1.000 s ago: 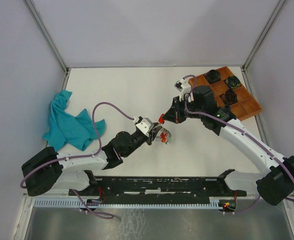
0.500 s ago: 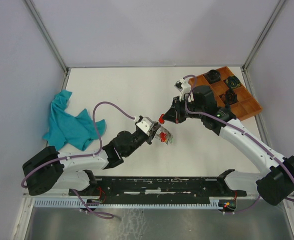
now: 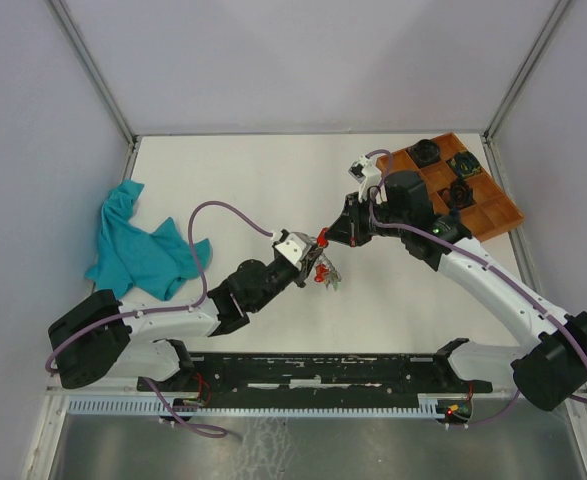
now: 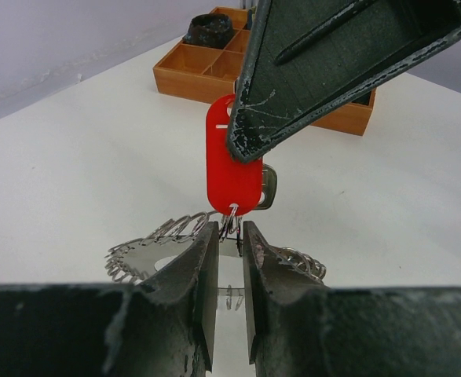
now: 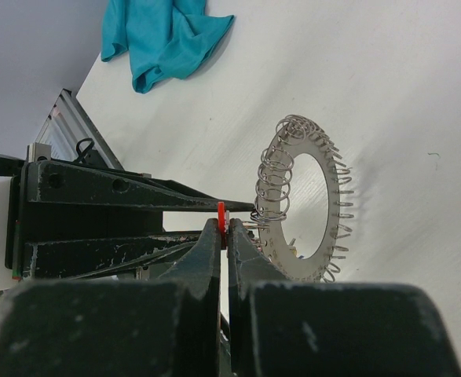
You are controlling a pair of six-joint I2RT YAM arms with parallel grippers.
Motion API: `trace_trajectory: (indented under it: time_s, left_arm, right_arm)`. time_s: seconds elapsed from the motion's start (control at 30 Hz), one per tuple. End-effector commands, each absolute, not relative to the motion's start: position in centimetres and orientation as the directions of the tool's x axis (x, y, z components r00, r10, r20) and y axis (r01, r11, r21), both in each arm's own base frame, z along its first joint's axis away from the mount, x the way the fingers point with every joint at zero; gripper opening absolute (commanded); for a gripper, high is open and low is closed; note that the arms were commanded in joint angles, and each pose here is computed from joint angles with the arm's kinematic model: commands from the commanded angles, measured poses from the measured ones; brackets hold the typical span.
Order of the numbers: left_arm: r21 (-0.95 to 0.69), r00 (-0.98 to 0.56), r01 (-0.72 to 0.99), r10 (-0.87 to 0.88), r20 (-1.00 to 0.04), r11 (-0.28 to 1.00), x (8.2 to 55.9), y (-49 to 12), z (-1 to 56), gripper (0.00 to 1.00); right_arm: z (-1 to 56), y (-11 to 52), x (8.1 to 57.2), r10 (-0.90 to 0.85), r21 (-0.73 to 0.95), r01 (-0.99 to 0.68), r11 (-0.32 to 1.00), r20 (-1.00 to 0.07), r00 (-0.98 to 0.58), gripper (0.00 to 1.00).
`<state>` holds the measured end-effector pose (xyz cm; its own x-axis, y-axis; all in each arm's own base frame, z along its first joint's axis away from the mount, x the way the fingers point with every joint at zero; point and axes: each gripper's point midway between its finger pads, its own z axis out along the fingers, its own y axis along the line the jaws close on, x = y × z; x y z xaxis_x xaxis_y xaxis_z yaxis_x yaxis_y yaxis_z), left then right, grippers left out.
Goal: Remove the keys from the keyring
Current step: Remove the key from the keyring.
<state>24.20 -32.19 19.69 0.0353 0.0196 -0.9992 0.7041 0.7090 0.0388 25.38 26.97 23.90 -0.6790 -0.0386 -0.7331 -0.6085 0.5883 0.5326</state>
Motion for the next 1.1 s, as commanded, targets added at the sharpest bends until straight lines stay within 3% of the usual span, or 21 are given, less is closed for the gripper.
trace_trajectory:
  time_s: [0.0,0.33,0.53,1.07]
  left_arm:
    - [0.024,0.058,0.697,-0.023,-0.998,0.717,24.7,-32.6,21.6,0.24]
    - [0.030,0.052,0.695,-0.008,-0.999,0.718,24.5,-32.3,21.1,0.24]
    - [0.037,0.057,0.702,-0.004,-0.998,0.711,24.5,-32.5,21.2,0.03]
    - [0.078,0.127,0.677,-0.012,-0.992,0.732,24.2,-30.7,22.8,0.03]
  right_arm:
    - [28.4,27.7,25.8,0.026,0.513,-0.674,0.532,-0.806,-0.592,0.00]
    - [28.4,27.7,25.9,0.027,0.512,-0.674,0.533,-0.806,-0.591,0.01]
    - [28.5,27.7,25.9,0.028,0.511,-0.674,0.533,-0.808,-0.589,0.01]
    - [26.9,26.5,27.5,0.036,0.480,-0.608,0.633,-0.802,-0.596,0.01]
